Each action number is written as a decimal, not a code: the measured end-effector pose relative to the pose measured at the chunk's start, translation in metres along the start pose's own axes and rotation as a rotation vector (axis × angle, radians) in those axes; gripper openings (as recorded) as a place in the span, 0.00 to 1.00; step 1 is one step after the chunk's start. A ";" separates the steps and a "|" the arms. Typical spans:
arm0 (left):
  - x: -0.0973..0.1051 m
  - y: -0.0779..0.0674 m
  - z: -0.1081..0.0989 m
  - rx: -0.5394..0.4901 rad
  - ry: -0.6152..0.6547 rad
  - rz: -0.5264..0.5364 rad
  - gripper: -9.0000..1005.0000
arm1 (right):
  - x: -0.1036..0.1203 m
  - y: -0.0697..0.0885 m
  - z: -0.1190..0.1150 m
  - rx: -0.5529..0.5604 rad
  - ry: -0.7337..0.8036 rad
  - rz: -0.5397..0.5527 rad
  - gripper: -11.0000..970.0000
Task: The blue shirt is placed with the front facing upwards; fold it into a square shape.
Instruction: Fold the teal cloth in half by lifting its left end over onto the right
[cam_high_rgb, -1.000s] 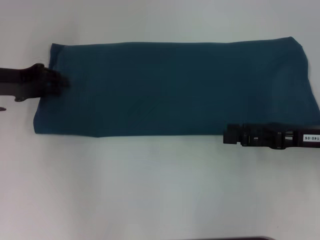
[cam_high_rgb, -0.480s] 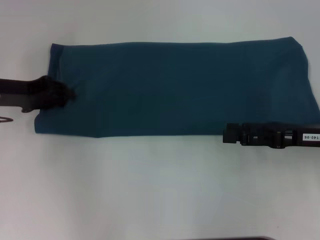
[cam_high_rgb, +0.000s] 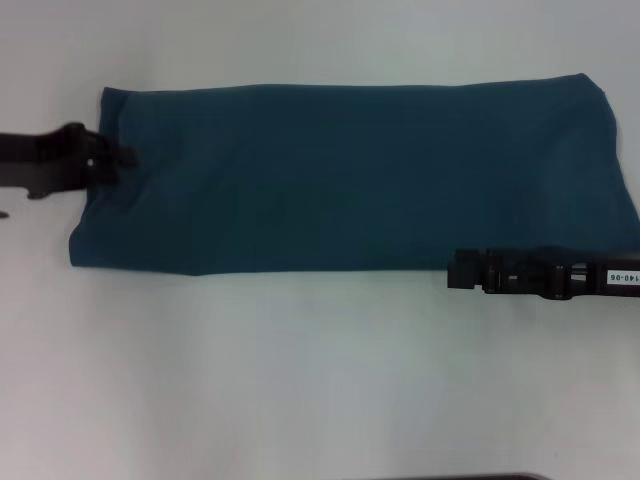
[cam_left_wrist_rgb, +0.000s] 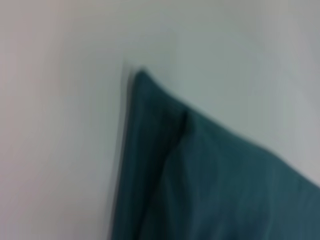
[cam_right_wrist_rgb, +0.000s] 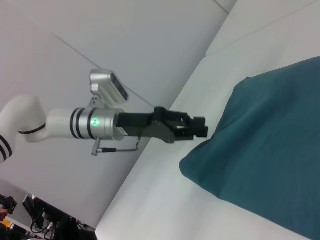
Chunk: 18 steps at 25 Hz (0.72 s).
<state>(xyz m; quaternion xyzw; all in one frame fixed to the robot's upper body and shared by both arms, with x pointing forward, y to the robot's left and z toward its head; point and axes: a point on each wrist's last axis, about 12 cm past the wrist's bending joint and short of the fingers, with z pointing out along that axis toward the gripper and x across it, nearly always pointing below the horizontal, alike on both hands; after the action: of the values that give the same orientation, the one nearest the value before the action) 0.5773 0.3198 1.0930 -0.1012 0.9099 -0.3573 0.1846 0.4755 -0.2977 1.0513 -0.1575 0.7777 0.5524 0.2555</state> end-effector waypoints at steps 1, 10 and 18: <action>-0.002 -0.001 -0.003 0.001 -0.011 0.002 0.34 | 0.000 0.000 0.000 0.000 0.000 0.000 0.94; -0.004 -0.009 0.014 -0.031 0.007 0.031 0.34 | -0.001 0.000 0.000 -0.001 0.000 0.001 0.94; -0.003 -0.007 0.020 -0.055 0.003 0.032 0.34 | -0.001 0.000 0.001 -0.003 0.001 0.001 0.94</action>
<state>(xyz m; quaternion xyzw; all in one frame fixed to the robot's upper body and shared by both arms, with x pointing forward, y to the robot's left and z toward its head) 0.5882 0.3035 1.0854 -0.0912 0.9211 -0.3296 0.1860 0.4765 -0.2968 1.0518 -0.1577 0.7772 0.5535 0.2546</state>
